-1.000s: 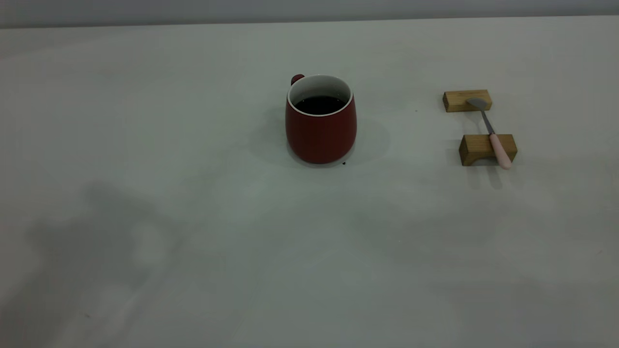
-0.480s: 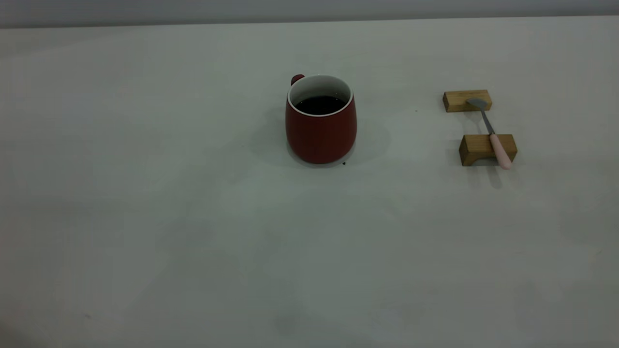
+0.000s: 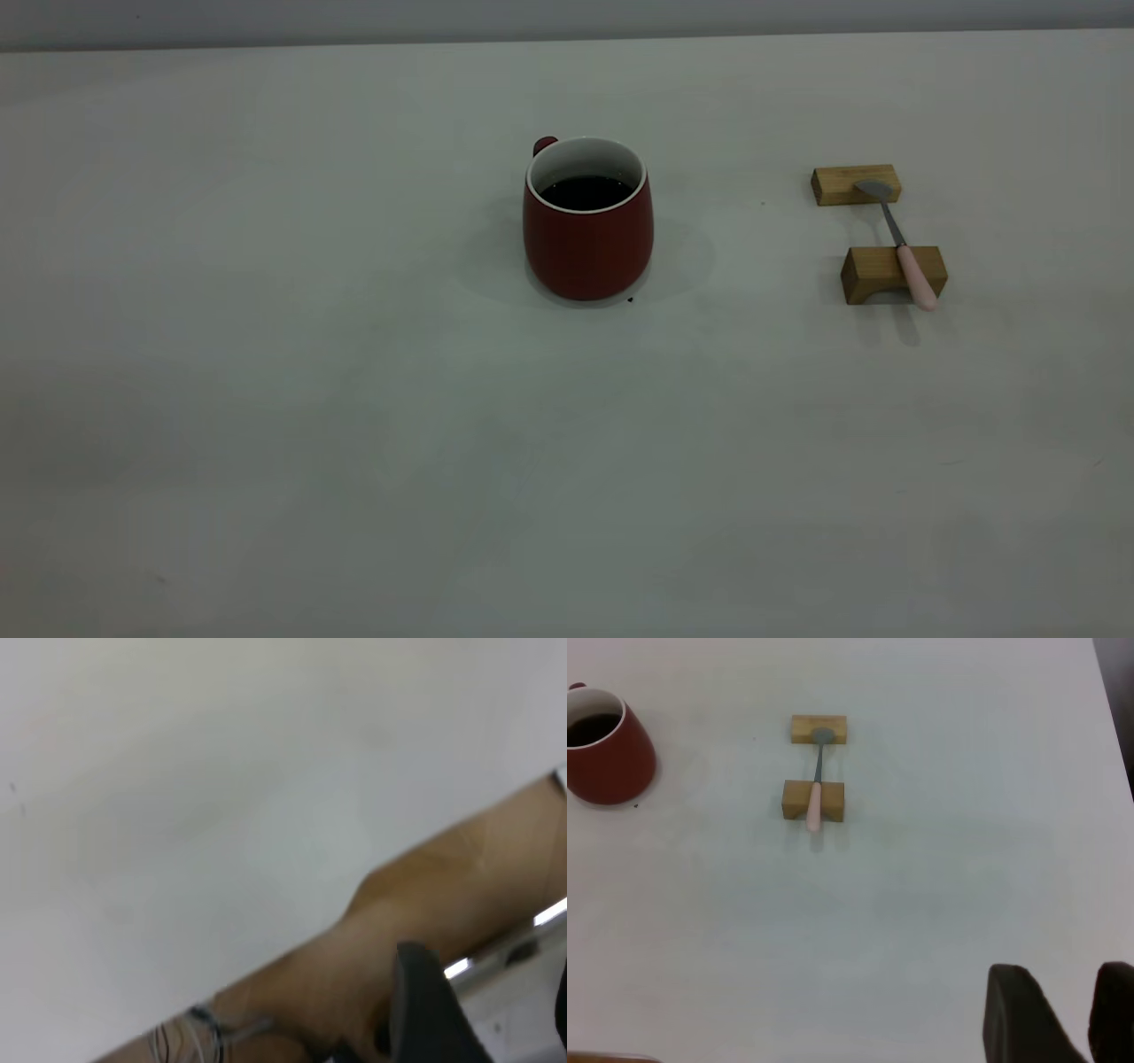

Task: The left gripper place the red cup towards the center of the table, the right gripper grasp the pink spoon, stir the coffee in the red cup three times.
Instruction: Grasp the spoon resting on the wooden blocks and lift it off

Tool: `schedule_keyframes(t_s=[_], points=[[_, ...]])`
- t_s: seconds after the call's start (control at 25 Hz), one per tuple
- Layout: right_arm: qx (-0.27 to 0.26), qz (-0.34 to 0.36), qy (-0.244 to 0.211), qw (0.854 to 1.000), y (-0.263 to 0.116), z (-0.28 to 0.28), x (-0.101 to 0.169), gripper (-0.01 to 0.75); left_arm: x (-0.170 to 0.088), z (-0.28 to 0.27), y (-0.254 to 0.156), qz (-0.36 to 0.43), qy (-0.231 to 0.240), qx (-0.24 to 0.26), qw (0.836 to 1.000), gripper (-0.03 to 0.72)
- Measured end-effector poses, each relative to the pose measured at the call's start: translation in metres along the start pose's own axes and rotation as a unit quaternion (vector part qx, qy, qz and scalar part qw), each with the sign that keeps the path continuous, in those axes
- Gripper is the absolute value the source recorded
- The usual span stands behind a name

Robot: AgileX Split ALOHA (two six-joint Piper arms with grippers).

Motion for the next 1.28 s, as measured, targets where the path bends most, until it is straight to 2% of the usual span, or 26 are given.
schedule_keyframes(t_s=[0.24,0.52,0.72,0.96,1.04,1.28], points=[[0.000,0.000,0.000,1.000,0.000,0.000,0.000,0.238,0.005,-0.013,-0.003,-0.026,0.018,-0.062,0.998,0.426],[-0.007,0.011,0.023,1.000,0.003,-0.001,0.008,0.240,0.019,-0.026,-0.010,-0.118,0.103,-0.111,0.981,0.426],[-0.034,0.015,0.017,0.999,0.036,0.005,0.002,0.317,0.021,-0.030,-0.014,-0.159,0.133,-0.129,0.970,0.426],[0.029,0.024,0.020,0.999,0.058,0.057,-0.004,0.516,0.019,-0.030,-0.014,-0.167,0.129,-0.130,0.969,0.426],[0.057,0.032,0.029,0.997,0.060,0.079,-0.003,0.557,0.019,-0.030,-0.014,-0.167,0.129,-0.130,0.969,0.426],[0.124,0.041,0.075,0.989,0.056,0.140,0.010,0.582,0.019,-0.030,-0.014,-0.167,0.129,-0.130,0.969,0.426]])
Point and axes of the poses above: a point on each arm's last joint axis where the gripper is mounted, z pointing out along that axis toward the gripper, x along the wrist's bending axis when the last joint is at zero, y = z × x, the point moved 9 cm from there along z, pointing out along that axis toward the gripper, and after that the axes turned 4 degrees about -z, right-handed, at the moved point
